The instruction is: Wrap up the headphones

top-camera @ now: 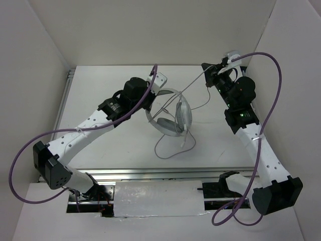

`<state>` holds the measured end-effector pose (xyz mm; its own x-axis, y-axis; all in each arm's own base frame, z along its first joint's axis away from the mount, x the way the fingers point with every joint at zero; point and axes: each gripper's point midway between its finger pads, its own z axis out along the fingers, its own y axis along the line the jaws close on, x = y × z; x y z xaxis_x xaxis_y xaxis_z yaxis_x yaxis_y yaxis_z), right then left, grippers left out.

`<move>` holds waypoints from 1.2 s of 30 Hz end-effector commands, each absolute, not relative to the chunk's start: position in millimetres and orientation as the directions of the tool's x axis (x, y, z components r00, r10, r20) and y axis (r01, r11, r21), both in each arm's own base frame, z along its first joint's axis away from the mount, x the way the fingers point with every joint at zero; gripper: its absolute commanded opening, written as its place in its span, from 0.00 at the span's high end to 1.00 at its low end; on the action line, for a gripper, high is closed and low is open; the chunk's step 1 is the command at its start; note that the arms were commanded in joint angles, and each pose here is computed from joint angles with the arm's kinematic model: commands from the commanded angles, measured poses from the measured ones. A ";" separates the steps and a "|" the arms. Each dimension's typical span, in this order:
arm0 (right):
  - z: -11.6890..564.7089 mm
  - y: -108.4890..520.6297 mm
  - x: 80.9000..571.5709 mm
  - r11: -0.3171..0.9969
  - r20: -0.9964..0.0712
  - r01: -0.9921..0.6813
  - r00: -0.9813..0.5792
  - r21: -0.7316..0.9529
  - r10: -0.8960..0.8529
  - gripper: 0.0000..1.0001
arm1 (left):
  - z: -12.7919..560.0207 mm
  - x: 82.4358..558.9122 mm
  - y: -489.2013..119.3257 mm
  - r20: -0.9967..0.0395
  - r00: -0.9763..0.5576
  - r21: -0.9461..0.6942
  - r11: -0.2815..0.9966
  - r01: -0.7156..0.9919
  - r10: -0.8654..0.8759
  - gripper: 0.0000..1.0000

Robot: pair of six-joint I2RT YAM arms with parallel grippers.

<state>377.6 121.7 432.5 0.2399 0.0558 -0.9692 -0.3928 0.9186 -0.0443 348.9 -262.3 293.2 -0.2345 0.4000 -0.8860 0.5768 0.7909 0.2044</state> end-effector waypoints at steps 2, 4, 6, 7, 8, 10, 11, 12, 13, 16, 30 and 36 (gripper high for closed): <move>468.4 102.3 355.6 0.936 -0.937 -0.348 0.340 -0.049 0.077 1.00 | 300.6 365.8 -259.6 -0.905 -0.246 0.179 0.837 0.516 0.346 1.00; 473.6 98.6 354.2 0.943 -0.936 -0.330 0.344 -0.049 0.072 1.00 | 297.7 367.6 -261.7 -0.907 -0.256 0.164 0.840 0.517 0.335 1.00; 471.0 92.3 357.1 0.952 -0.940 -0.304 0.334 -0.044 0.064 1.00 | 299.6 370.9 -259.4 -0.910 -0.257 0.162 0.850 0.501 0.325 1.00; 467.5 88.1 359.4 0.956 -0.944 -0.290 0.324 -0.042 0.057 1.00 | 300.5 372.3 -257.0 -0.910 -0.258 0.165 0.857 0.489 0.323 1.00; 462.5 86.6 361.3 0.958 -0.949 -0.286 0.310 -0.037 0.056 1.00 | 303.4 373.0 -256.5 -0.919 -0.272 0.132 0.873 0.470 0.285 1.00; 444.5 85.6 366.6 0.957 -0.960 -0.288 0.276 -0.030 0.053 1.00 | 310.3 370.8 -254.5 -0.925 -0.264 0.124 0.875 0.469 0.273 1.00; 438.7 83.0 369.7 0.959 -0.963 -0.284 0.265 -0.020 0.059 1.00 | 314.6 367.8 -256.9 -0.932 -0.248 0.116 0.866 0.487 0.264 1.00; 424.1 83.7 376.9 0.957 -0.971 -0.289 0.232 -0.016 0.054 1.00 | 325.4 363.1 -255.8 -0.942 -0.227 0.106 0.862 0.495 0.246 1.00; 417.7 83.9 381.4 0.956 -0.974 -0.293 0.218 -0.009 0.058 1.00 | 332.8 360.5 -255.0 -0.949 -0.212 0.101 0.861 0.498 0.234 1.00; 388.5 85.3 403.3 0.942 -0.986 -0.333 0.142 0.034 0.086 1.00 | 363.8 347.9 -252.3 -0.967 -0.153 0.092 0.845 0.528 0.201 1.00; 296.5 229.8 422.0 0.519 -0.982 -0.834 -0.149 0.189 0.117 0.91 | 476.0 320.8 -248.8 -0.995 0.040 0.097 0.835 0.542 0.090 1.00; 305.2 265.8 407.2 0.302 -0.951 -0.922 -0.164 0.242 0.263 0.60 | 503.2 315.6 -267.6 -0.999 0.043 0.029 0.796 0.605 0.004 1.00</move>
<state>421.9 249.7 272.0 -0.2236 0.1729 -0.9592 -0.8522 0.4430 0.2785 330.6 -252.0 430.9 -0.0785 0.2244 -0.9713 0.5539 0.8199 0.1446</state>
